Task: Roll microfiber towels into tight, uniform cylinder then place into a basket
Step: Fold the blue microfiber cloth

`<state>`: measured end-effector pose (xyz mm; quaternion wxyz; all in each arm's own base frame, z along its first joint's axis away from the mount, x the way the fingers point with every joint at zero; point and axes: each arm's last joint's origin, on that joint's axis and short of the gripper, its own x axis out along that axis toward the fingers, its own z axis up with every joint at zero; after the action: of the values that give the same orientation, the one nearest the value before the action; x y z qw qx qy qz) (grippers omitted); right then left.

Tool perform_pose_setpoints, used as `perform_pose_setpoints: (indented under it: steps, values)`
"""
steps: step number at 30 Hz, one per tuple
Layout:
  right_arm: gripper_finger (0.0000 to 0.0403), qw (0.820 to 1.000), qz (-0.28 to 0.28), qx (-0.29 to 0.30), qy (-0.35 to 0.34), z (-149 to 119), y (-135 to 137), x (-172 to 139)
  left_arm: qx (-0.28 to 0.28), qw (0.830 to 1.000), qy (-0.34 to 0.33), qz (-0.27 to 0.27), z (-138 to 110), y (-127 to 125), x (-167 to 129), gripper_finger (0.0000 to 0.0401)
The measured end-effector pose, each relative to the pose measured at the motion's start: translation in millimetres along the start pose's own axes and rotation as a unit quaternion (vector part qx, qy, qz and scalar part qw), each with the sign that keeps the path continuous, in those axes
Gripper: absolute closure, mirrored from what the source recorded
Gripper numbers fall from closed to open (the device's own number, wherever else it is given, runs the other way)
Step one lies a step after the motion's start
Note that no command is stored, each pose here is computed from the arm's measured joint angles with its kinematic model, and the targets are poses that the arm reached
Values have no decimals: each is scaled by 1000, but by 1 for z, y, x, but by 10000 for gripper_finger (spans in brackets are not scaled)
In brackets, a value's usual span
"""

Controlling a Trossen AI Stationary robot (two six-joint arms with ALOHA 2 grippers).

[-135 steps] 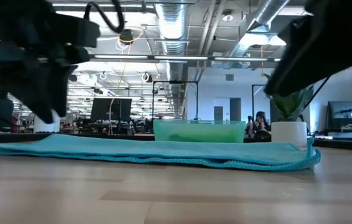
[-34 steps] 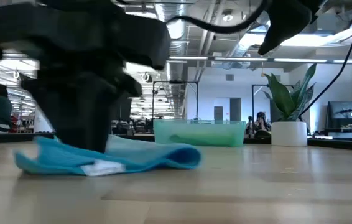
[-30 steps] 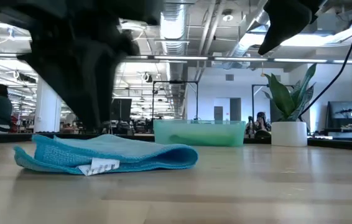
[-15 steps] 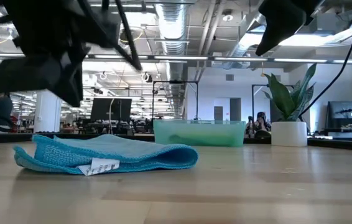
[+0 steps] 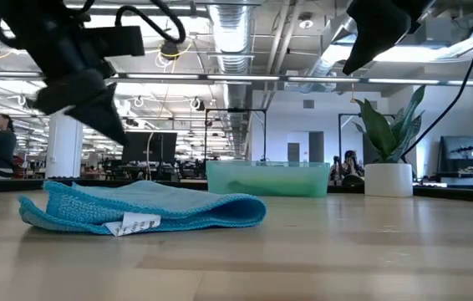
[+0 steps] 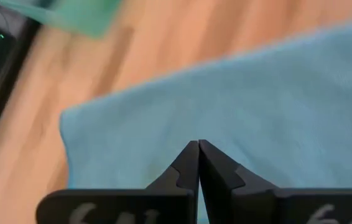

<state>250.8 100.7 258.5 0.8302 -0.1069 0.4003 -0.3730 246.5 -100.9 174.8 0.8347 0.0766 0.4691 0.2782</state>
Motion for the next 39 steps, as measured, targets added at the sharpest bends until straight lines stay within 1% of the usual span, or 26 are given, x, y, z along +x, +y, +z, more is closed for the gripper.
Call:
perform_pose_setpoints:
  steps: [3,7,9,16,18,20,24,26,28,33,36,39]
  values:
    - [284,1000,0,0,0,0,0,0,-52,997,-49,-3,-1,14,7,398]
    - [284,1000,1,0,-1,0,0,0,-102,992,-74,-5,1,25,21,397]
    - [284,1000,1,-1,-1,0,0,0,-115,990,-78,0,2,30,29,397]
    - [284,1000,1,-1,0,0,0,0,-168,983,-65,22,8,40,50,397]
    - [284,1000,0,-2,0,0,0,0,-172,983,-52,27,7,44,53,397]
    - [284,1000,0,-2,0,0,0,0,-190,981,-37,16,7,43,59,397]
    - [284,1000,0,-2,0,0,0,0,-205,979,8,-7,3,41,74,397]
    - [284,1000,1,-3,-1,1,0,1,-201,979,28,-11,0,40,81,397]
    - [284,1000,1,-6,-1,1,0,1,-205,978,34,-11,0,39,88,397]
    - [284,1000,-1,-2,0,3,-1,4,-216,975,44,-17,1,40,95,397]
    - [284,1000,-4,2,2,4,-2,6,-209,976,49,-33,2,38,100,397]
    - [284,1000,-5,6,3,5,-3,8,-177,982,42,-50,3,34,106,397]
